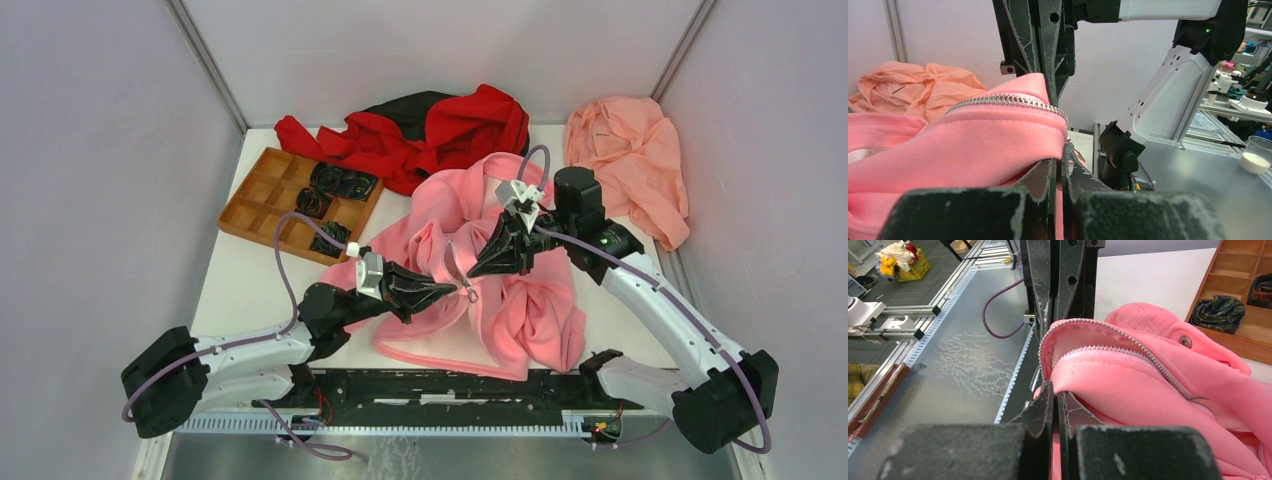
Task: Zip up the jacket
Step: Insert the zipper into the jacket.
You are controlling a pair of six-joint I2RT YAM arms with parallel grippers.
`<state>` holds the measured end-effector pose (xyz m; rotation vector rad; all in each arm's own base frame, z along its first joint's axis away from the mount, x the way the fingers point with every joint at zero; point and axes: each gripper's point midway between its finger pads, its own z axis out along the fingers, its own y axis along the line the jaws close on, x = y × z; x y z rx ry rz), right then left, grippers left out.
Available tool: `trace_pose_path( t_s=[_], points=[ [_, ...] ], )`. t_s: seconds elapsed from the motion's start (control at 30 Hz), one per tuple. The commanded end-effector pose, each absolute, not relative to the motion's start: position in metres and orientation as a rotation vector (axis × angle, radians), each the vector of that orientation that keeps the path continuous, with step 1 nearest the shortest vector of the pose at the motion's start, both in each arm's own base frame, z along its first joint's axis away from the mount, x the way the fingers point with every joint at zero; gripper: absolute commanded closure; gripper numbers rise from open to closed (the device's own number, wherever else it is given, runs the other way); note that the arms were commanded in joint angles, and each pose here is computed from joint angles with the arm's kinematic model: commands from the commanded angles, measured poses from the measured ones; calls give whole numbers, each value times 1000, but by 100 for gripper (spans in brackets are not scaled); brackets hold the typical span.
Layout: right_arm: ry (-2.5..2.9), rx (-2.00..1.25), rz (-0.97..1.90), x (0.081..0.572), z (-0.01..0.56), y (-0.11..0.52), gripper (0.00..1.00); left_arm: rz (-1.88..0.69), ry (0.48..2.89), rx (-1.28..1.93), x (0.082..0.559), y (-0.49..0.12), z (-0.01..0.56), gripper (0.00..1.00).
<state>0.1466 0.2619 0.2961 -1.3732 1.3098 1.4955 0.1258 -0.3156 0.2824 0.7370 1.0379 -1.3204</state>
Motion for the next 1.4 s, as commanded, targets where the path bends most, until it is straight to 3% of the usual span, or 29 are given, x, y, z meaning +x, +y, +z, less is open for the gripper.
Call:
trace_pose_path(
  t_s=[0.0, 1.37],
  points=[
    [1200, -1410, 1457, 144, 321, 263, 100, -1355, 953, 679, 124, -311, 311, 98],
    [1172, -1424, 1458, 141, 328, 264, 100, -1430, 968, 608, 124, -309, 310, 98]
  ],
)
